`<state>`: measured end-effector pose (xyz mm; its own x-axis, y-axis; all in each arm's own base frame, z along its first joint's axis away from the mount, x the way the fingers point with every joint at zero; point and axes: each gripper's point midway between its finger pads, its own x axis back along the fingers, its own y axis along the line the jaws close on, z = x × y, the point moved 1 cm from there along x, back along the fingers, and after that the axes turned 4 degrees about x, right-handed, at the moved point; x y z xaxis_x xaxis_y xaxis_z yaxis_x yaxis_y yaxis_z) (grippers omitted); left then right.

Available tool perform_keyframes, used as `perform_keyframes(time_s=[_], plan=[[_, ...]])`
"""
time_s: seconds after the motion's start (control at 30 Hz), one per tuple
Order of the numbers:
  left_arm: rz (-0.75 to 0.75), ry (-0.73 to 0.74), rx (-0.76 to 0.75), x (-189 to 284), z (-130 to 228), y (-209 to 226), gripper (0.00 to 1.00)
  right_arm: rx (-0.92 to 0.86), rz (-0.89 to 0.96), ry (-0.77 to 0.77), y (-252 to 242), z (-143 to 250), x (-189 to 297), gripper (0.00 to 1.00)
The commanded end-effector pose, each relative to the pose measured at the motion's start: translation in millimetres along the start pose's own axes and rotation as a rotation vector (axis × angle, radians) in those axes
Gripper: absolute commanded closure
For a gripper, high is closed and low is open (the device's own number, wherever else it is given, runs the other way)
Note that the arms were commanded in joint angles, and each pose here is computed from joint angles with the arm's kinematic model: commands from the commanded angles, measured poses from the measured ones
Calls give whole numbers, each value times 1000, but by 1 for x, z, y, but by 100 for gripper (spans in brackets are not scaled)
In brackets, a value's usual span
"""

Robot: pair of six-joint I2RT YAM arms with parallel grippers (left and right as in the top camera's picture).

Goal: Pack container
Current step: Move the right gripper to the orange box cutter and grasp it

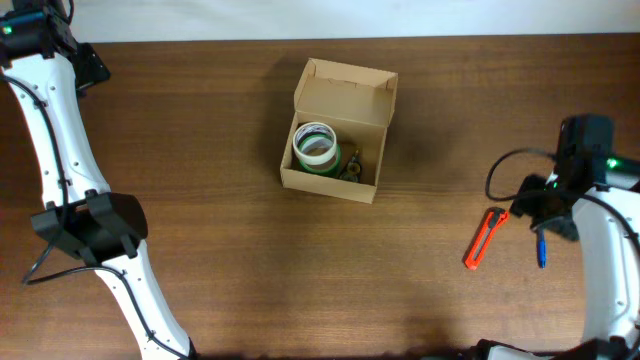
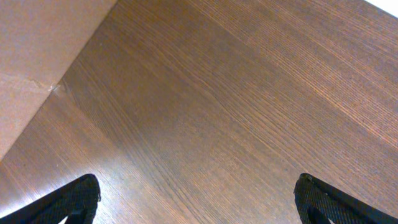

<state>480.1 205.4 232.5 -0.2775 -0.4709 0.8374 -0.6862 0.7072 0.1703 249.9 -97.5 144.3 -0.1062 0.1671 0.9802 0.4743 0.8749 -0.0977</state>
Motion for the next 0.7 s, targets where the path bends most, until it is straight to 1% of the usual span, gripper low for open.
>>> perform_keyframes(time_s=[0.0, 0.1, 0.27, 0.47, 0.5, 0.53, 0.67], plan=[[7, -24, 2, 14, -5, 7, 0, -17, -92, 71, 13, 18, -20, 36], [7, -24, 2, 14, -5, 7, 0, -87, -98, 122, 16, 29, -36, 34], [7, -24, 2, 14, -5, 7, 0, -189, -159, 153, 30, 30, -52, 34], [7, -24, 2, 14, -5, 7, 0, -272, -155, 185, 34, 28, -63, 36], [7, -24, 2, 14, -5, 7, 0, -286, -150, 196, 34, 28, -67, 36], [7, -24, 2, 14, -5, 7, 0, -296, -145, 207, 34, 28, -71, 39], [7, -24, 2, 14, -5, 7, 0, -312, -136, 245, 38, 26, -90, 39]])
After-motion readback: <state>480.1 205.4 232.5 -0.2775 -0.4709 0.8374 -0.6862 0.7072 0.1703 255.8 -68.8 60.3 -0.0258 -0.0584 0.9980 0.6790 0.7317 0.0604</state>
